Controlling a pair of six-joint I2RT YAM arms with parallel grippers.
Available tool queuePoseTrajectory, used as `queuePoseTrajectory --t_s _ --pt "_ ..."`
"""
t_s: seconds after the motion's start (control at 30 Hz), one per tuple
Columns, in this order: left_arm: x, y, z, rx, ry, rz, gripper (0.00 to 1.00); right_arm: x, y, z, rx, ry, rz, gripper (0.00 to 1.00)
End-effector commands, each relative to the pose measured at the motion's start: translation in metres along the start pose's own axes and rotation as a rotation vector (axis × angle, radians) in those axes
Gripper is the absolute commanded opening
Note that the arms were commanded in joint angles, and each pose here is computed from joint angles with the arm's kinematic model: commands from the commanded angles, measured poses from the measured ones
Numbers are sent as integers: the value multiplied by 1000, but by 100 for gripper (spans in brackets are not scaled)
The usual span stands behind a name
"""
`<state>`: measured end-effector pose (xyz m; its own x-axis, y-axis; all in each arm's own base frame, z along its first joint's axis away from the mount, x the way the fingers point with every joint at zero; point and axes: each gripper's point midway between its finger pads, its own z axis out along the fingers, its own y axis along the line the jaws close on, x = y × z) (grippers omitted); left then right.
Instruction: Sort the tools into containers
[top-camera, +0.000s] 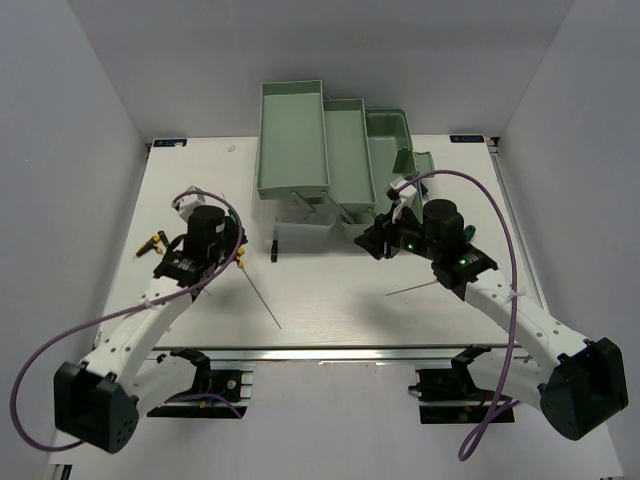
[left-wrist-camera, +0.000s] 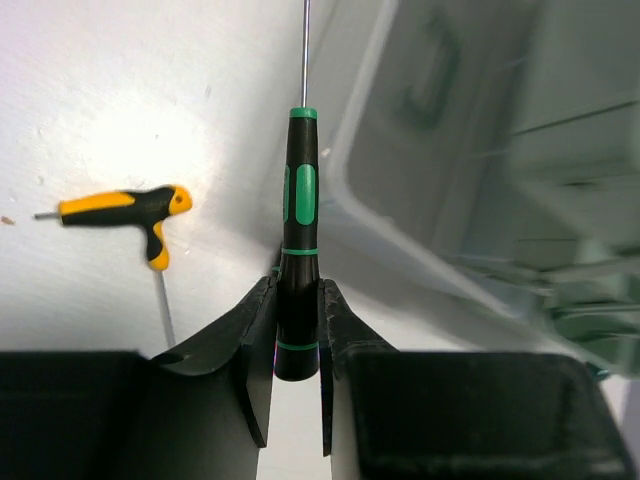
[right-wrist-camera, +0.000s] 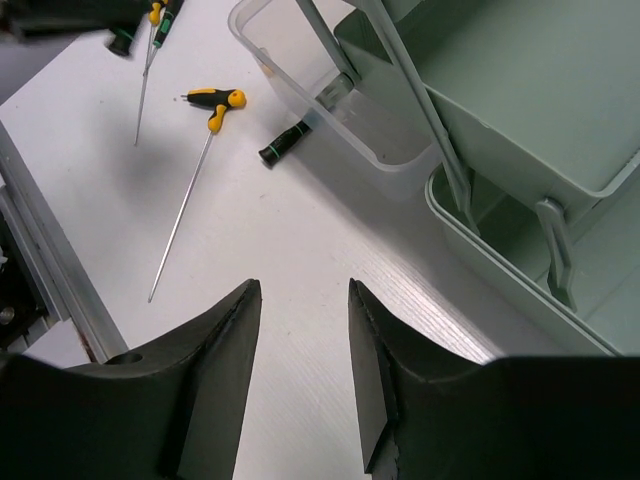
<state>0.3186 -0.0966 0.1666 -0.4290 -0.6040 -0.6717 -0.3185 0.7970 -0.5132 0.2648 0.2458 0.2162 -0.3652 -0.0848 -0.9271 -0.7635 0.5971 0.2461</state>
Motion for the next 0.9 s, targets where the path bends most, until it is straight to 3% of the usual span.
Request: queuePoseTrajectory --t_s 0.0,0.07,0.17,0.27,0.37,0.53,0.63,0.73,0.87 --pt "-53 -23 -43 66 -150 -47 13 -34 5 -4 -20 -91 -68 46" --pt "-82 -54 -62 181 -218 -53 13 -33 9 -4 -43 -87 -81 46" --pt "-115 -109 -84 383 -273 -13 13 -30 16 -3 -100 -75 -129 38" --pt "-136 -152 -86 492 -294 27 14 -25 20 -1 -134 -51 -149 32" --pt "-130 -181 -63 547 -228 88 15 -22 18 3 -140 -32 -158 32" --pt "-93 -200 -3 565 -73 144 24 -24 17 6 -142 -33 -165 33" --pt "-81 -201 15 546 -19 161 39 -24 15 4 -127 -36 -173 36" --pt "-84 -202 15 543 -23 173 53 -21 11 3 -105 -26 -180 43" --pt "-106 -193 -11 502 -100 193 57 -19 3 -1 -61 -25 -168 49"
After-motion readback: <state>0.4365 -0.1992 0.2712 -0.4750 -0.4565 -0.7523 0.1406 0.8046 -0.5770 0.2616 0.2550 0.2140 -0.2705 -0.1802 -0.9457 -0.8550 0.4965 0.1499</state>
